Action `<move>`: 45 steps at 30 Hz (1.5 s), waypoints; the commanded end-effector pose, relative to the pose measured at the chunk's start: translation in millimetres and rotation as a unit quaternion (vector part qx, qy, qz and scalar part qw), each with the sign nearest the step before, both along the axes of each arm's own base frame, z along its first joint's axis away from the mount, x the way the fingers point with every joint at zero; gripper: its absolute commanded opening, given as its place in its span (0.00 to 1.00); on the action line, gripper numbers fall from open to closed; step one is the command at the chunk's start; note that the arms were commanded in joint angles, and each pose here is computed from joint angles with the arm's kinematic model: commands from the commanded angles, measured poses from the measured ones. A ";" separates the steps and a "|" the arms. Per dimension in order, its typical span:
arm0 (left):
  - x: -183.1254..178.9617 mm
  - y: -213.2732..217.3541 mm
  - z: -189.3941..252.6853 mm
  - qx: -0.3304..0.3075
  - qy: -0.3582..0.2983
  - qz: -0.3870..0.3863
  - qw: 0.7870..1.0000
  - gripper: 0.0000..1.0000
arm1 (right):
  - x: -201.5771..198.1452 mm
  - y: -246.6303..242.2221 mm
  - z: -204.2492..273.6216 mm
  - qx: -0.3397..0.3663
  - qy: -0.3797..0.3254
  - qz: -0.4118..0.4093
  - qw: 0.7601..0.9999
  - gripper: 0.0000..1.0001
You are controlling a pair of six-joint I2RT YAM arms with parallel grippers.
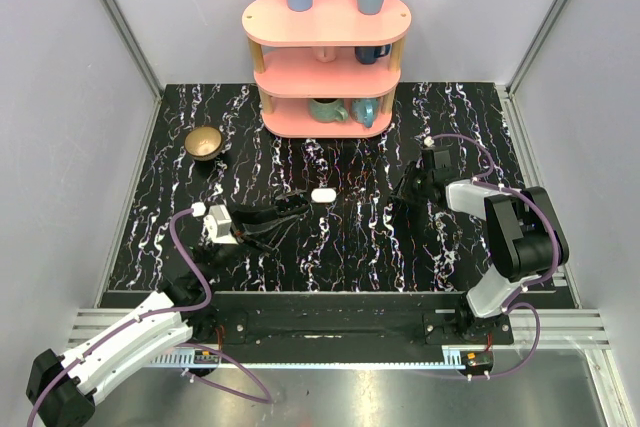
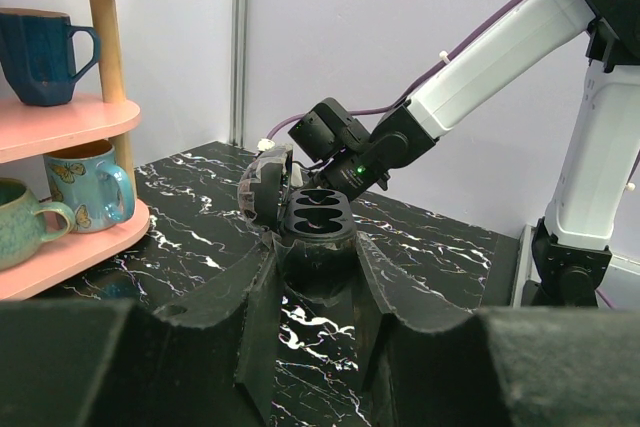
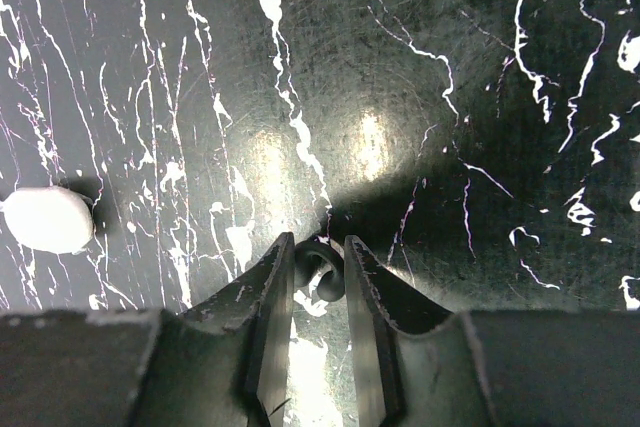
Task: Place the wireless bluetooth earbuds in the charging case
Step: Move the right earbud to the center of the board.
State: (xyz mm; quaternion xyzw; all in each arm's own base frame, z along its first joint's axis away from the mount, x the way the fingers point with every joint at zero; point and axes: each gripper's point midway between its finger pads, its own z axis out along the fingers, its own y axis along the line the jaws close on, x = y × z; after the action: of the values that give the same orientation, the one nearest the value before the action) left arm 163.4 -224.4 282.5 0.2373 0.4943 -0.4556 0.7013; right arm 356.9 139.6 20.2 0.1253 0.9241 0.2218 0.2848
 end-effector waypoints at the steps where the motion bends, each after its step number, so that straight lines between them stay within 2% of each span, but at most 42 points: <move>1: -5.1 4.3 23.7 -0.033 -0.027 -0.002 0.999 0.00 | -19.6 -1.8 -9.6 -0.021 0.025 0.017 0.999 0.32; 15: -4.3 4.2 21.6 -0.031 -0.023 -0.001 0.999 0.00 | -23.1 8.7 -3.6 -0.009 0.018 0.043 0.999 0.31; 26: -3.1 4.7 20.7 -0.032 -0.020 0.002 0.999 0.00 | -24.3 14.4 3.0 0.005 0.009 0.055 0.998 0.22; 45: -2.0 4.9 18.6 -0.032 -0.016 0.004 0.999 0.00 | -34.9 19.7 2.3 0.019 0.018 0.071 0.997 0.25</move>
State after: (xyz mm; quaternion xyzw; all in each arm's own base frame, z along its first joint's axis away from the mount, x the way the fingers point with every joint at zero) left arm 163.5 -223.7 283.6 0.2343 0.4935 -0.4565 0.7022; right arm 336.9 157.4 25.2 0.0815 0.9249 0.2588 0.2662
